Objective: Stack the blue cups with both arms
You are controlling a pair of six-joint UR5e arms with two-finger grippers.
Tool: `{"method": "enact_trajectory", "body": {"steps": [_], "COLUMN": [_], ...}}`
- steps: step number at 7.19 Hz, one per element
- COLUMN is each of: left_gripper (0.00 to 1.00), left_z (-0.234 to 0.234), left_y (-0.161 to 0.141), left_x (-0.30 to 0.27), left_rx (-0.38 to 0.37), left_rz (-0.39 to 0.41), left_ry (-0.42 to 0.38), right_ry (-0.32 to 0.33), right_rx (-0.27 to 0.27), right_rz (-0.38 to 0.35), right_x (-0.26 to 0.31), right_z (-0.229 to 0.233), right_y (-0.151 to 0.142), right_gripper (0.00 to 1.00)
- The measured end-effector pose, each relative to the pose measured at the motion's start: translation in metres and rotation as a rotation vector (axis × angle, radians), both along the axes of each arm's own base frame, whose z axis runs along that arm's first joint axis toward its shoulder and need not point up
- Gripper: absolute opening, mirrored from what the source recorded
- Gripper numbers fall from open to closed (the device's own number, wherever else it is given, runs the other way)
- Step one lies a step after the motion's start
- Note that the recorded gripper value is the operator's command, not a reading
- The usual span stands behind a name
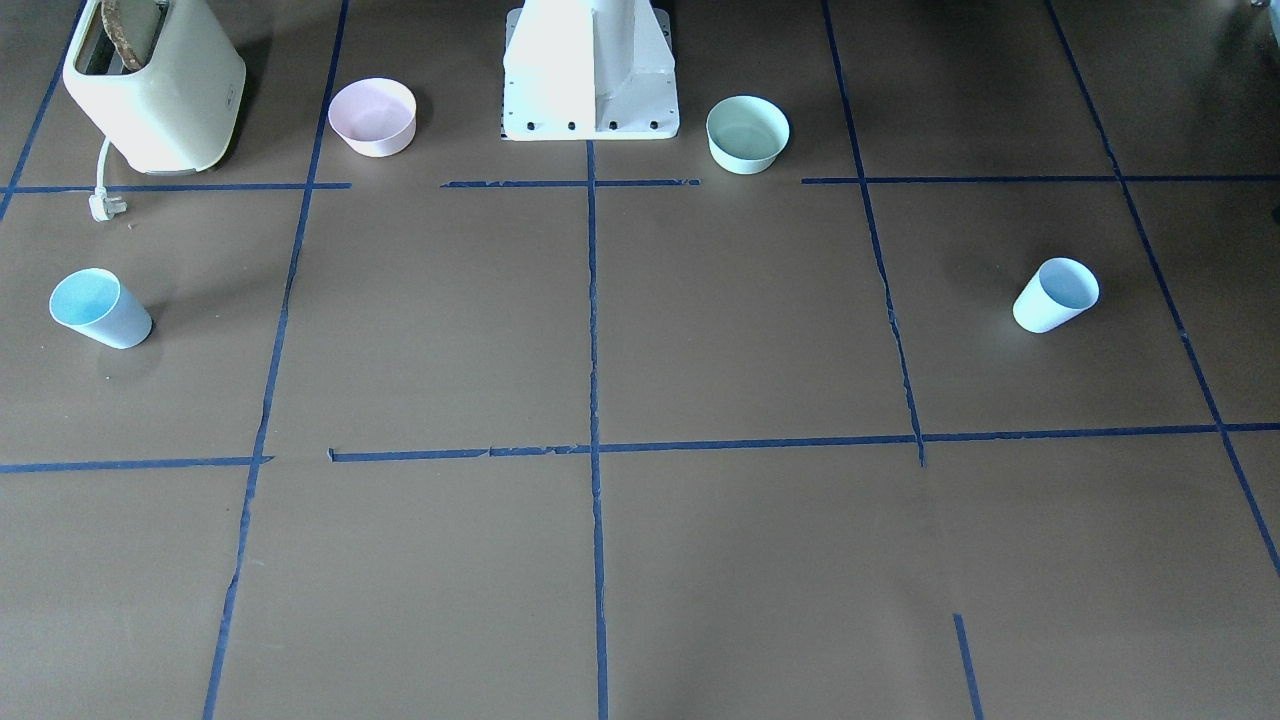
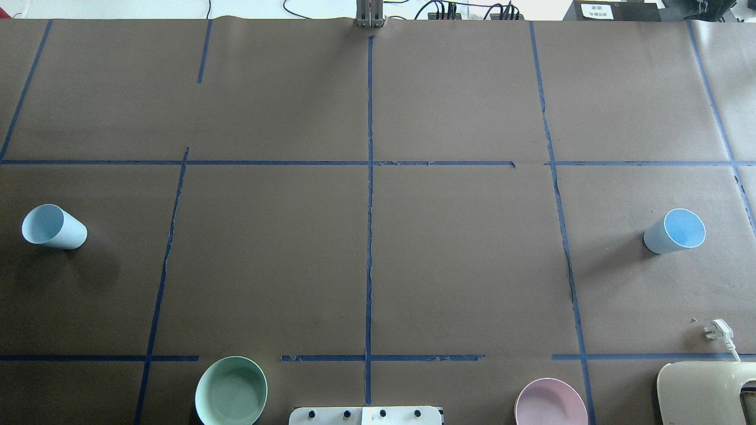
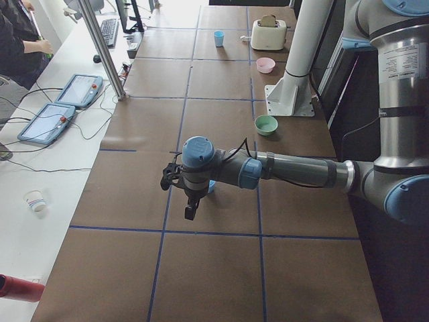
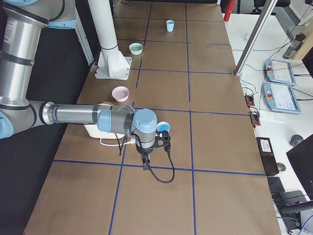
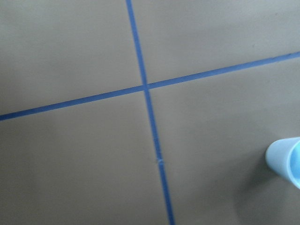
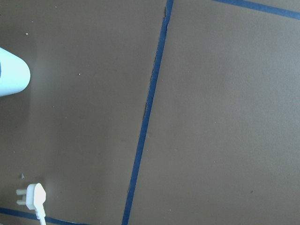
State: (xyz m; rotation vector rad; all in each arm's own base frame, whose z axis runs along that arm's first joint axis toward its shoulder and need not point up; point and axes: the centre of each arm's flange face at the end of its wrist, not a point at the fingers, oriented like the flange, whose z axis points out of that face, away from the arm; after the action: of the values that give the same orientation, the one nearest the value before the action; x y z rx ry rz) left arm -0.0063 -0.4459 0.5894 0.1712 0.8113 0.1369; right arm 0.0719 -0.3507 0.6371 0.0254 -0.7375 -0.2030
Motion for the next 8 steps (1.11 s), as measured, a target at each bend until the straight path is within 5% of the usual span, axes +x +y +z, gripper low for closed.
{"method": "enact_trajectory", "body": {"steps": [4, 7, 8], "left_gripper": [1.0, 1.0, 0.92], "left_z": [0.005, 0.008, 0.009], "left_y": [0.004, 0.003, 0.005], "left_x": [0.12, 0.162, 0.174], "left_rx": [-0.137, -0.173, -0.18], "left_rz": [-0.156, -0.165, -0.148], "left_ry": [0.005, 0.038, 0.038], "right_ry": [0.0, 0.0, 0.0], "right_rx": [0.0, 0.002, 0.002], "right_rz": [-0.002, -0.004, -0.004], "right_x": [-0.001, -0.001, -0.001], "right_z": [0.0, 0.0, 0.0], "right_y": [0.0, 0.0, 0.0], "right_gripper": [1.0, 1.0, 1.0]}}
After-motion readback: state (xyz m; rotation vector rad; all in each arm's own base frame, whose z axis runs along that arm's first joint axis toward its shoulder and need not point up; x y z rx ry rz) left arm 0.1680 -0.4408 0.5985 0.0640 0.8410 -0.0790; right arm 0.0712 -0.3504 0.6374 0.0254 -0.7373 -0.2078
